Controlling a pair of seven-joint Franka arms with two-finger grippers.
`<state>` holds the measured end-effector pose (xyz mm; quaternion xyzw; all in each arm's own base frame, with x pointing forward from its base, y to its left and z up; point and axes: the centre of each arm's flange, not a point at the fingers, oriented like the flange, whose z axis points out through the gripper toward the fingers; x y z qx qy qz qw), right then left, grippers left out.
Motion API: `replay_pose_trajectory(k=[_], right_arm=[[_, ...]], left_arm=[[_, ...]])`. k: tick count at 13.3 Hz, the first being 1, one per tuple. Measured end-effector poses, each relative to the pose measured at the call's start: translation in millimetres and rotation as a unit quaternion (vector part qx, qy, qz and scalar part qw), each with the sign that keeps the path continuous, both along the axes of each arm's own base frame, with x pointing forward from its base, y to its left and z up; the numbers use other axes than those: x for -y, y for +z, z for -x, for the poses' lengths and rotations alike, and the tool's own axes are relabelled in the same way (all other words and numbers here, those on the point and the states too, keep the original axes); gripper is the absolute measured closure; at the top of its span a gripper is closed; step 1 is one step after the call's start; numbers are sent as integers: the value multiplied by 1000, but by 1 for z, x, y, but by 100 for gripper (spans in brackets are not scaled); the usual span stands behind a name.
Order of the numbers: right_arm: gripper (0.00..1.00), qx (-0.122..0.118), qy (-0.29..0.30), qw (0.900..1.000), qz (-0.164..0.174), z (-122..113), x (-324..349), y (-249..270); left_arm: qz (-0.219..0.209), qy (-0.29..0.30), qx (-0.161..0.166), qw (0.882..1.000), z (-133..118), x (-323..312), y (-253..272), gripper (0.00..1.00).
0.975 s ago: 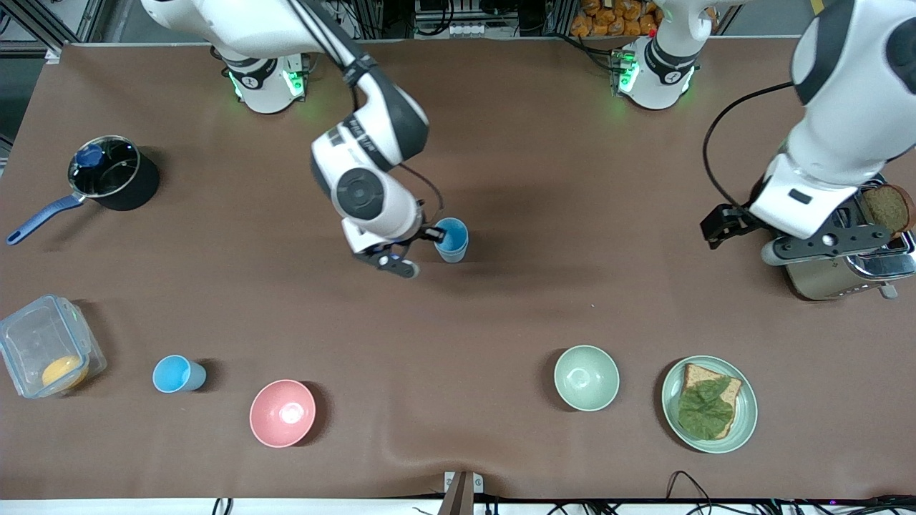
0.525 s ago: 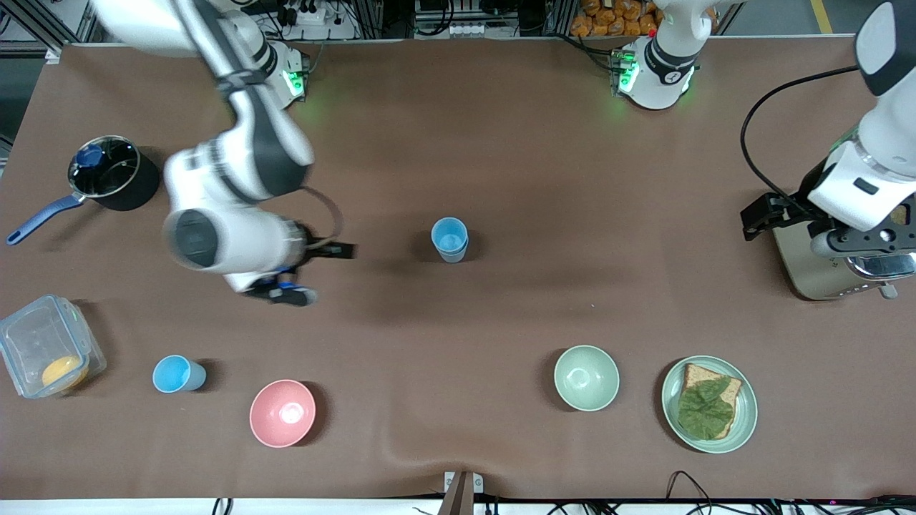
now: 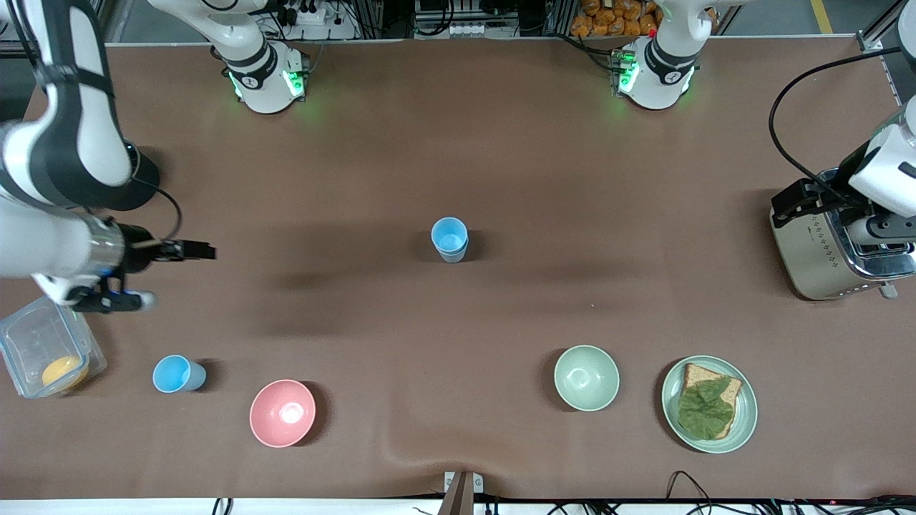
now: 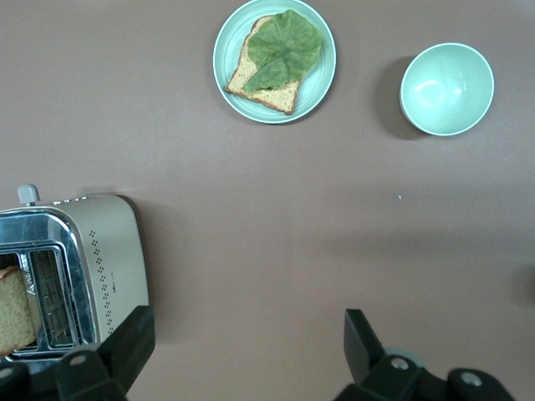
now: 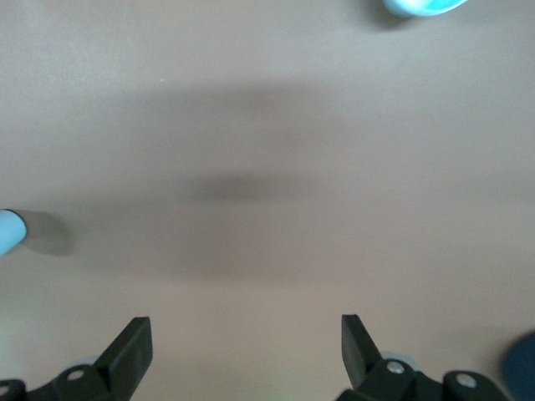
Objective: Stack blue cups with both arms
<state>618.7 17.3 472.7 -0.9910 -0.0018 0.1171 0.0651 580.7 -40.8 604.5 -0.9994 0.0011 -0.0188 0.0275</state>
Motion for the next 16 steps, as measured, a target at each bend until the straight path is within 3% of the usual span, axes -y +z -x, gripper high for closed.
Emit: replay_pose_trajectory(k=[2, 4, 8, 16], right_arm=[[0, 36, -1, 999, 12, 17, -4, 55], [0, 56, -18, 998, 18, 38, -6, 98], [0, 50, -33, 998, 26, 66, -22, 132], [0, 89, -13, 995, 30, 60, -6, 137]], left_arm=[[-1, -1, -2, 1000, 7, 2, 8, 0], [-2, -2, -6, 1000, 13, 3, 14, 0], [13, -2, -15, 1000, 20, 7, 18, 0], [34, -2, -24, 999, 28, 11, 19, 0]])
